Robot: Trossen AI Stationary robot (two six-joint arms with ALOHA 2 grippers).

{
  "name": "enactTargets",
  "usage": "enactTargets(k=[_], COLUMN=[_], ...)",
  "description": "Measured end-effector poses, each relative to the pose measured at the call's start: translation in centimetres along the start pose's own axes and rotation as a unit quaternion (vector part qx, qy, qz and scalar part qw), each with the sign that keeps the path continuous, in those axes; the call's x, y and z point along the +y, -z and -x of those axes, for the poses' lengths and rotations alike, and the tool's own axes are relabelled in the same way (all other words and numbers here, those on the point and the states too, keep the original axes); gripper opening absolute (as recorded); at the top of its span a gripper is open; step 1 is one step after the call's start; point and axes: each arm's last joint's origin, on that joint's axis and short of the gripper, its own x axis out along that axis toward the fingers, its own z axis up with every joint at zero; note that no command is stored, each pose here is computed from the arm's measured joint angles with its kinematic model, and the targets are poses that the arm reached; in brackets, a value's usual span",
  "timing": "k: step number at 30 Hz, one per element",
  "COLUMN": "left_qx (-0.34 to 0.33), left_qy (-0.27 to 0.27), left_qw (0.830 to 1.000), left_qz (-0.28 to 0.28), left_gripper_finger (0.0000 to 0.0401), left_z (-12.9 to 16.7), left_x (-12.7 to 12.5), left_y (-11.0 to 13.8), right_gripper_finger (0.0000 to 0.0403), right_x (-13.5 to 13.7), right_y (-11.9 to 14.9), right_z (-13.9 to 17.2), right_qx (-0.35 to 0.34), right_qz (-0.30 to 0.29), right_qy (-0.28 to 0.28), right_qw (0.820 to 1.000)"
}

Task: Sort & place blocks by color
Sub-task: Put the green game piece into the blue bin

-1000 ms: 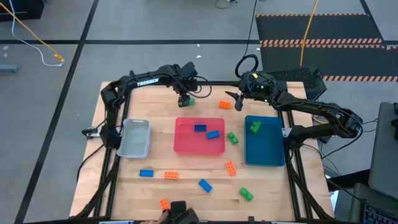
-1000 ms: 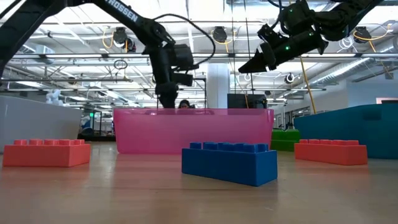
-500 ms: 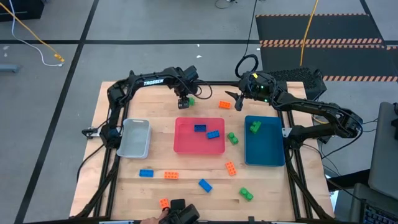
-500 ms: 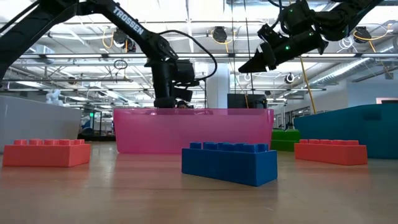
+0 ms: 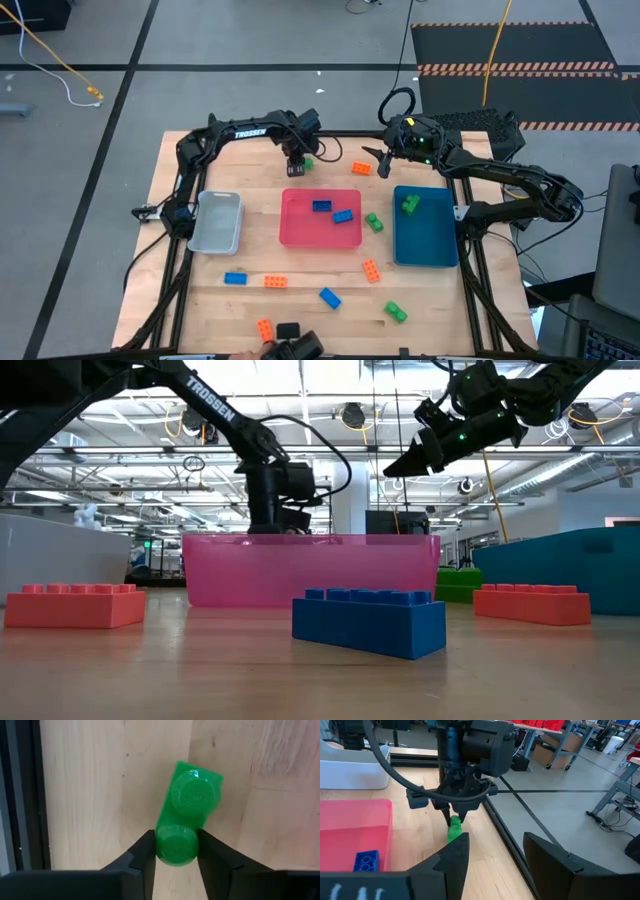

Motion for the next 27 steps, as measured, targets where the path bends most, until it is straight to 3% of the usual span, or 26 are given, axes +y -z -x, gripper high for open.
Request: enactTargets(k=[8,14,21,27], left_qx=[0.005,-0.045,-0.201,-0.299], left_qy=[-0.021,-0.049,-0.043,-0.02], left_qw=[1.0,0.997,0.974,0.952], left_qz=[0.006,0.036,0.098,0.071], left_gripper_finger=[0.0112,0.0113,0.0115,0.0116], left_z=[1.2,5.5,11.7,14.6], left_x=[-0.4,-0.4,-1.3,-4.7], left_y=[0.0,0.1,-0.7,-2.8], right_gripper_finger=[0.0183,0.0183,0.0183,0.0204], right_x=[0.0,0.0,0.3,1.8], right_y=[0.0,0.0,-0.9,-0.8], right_z=[0.0,0.0,0.1,0.2], right_qx=[0.0,-0.001,-0.062,-0.155], right_qz=[0.0,0.001,-0.009,0.005], right_qy=[0.0,0.0,-0.07,-0.083], right_qw=[1.0,1.0,0.996,0.984])
